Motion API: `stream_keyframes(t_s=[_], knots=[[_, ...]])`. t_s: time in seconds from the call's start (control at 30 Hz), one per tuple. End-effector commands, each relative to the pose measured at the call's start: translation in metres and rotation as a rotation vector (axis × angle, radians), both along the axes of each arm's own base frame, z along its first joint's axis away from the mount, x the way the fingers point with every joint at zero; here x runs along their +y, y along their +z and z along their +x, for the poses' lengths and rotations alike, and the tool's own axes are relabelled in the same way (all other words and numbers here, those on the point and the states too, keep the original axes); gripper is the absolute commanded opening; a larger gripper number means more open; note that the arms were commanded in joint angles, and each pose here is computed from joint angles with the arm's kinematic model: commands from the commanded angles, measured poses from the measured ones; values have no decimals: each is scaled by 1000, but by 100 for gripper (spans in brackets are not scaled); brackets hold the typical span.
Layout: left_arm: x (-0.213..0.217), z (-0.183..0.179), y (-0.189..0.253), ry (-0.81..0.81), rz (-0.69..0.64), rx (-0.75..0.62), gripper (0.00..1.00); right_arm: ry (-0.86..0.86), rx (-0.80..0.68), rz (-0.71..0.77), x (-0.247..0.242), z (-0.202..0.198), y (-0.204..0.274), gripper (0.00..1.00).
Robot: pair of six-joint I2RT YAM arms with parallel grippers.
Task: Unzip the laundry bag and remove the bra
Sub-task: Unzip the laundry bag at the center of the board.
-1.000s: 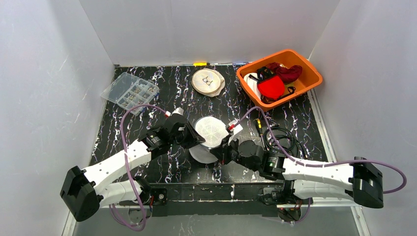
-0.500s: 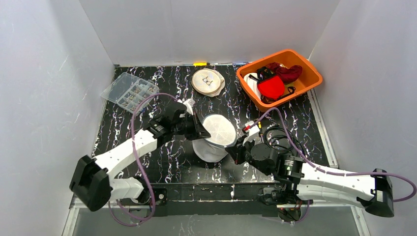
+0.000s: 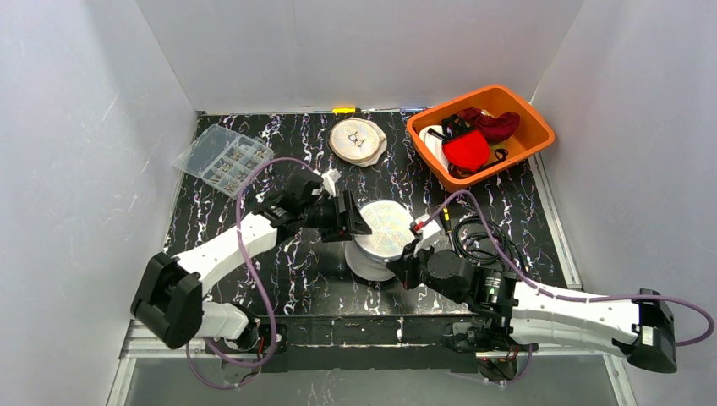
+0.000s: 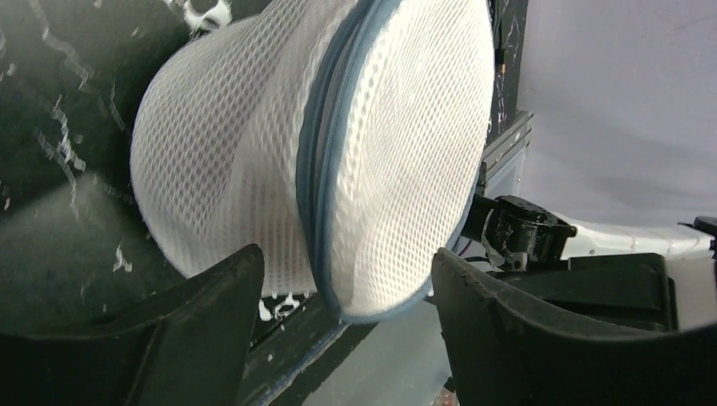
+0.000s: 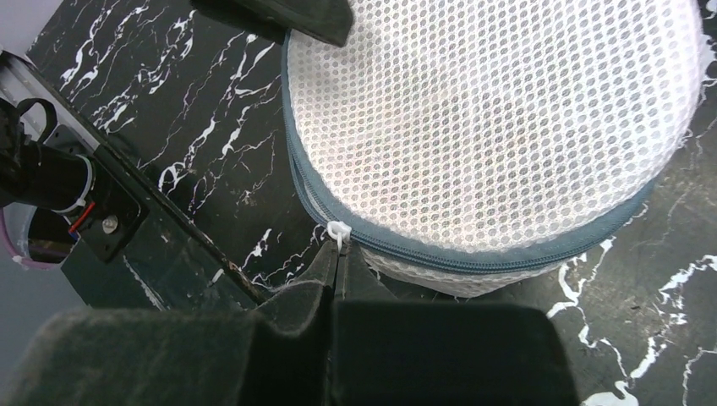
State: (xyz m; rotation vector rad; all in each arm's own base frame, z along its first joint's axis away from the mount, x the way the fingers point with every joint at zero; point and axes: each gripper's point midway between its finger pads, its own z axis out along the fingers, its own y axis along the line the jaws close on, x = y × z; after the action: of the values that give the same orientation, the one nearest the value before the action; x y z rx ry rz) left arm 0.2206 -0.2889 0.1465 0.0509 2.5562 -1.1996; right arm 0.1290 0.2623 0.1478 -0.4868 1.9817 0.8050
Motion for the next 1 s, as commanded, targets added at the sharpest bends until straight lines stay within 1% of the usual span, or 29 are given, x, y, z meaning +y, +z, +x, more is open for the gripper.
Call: stream_keyframes(t_s=[0.0, 0.13, 0.2, 0.3, 0.4, 0.53, 0.87, 0.9, 0.97], knots=[[32, -28, 1, 94, 61, 68, 72, 21, 6, 105, 22, 0, 18, 1], [55, -55, 1, 179, 58, 114, 73, 59, 8, 126, 38, -2, 25, 1], [57, -63, 4, 220, 15, 145, 73, 78, 6, 141, 47, -3, 31, 1], [53, -66, 10, 245, -35, 142, 73, 109, 5, 152, 61, -4, 36, 1], [49, -61, 12, 248, -35, 135, 72, 139, 6, 164, 74, -5, 42, 1], [38, -52, 7, 239, -29, 165, 68, 162, 8, 177, 86, -6, 48, 1], [26, -23, 10, 304, -17, 158, 63, 146, 7, 184, 81, -6, 54, 1], [25, -22, 11, 309, -24, 153, 60, 141, 7, 183, 79, -6, 54, 1], [24, -18, 13, 319, -38, 141, 51, 132, 5, 183, 76, -6, 54, 1]])
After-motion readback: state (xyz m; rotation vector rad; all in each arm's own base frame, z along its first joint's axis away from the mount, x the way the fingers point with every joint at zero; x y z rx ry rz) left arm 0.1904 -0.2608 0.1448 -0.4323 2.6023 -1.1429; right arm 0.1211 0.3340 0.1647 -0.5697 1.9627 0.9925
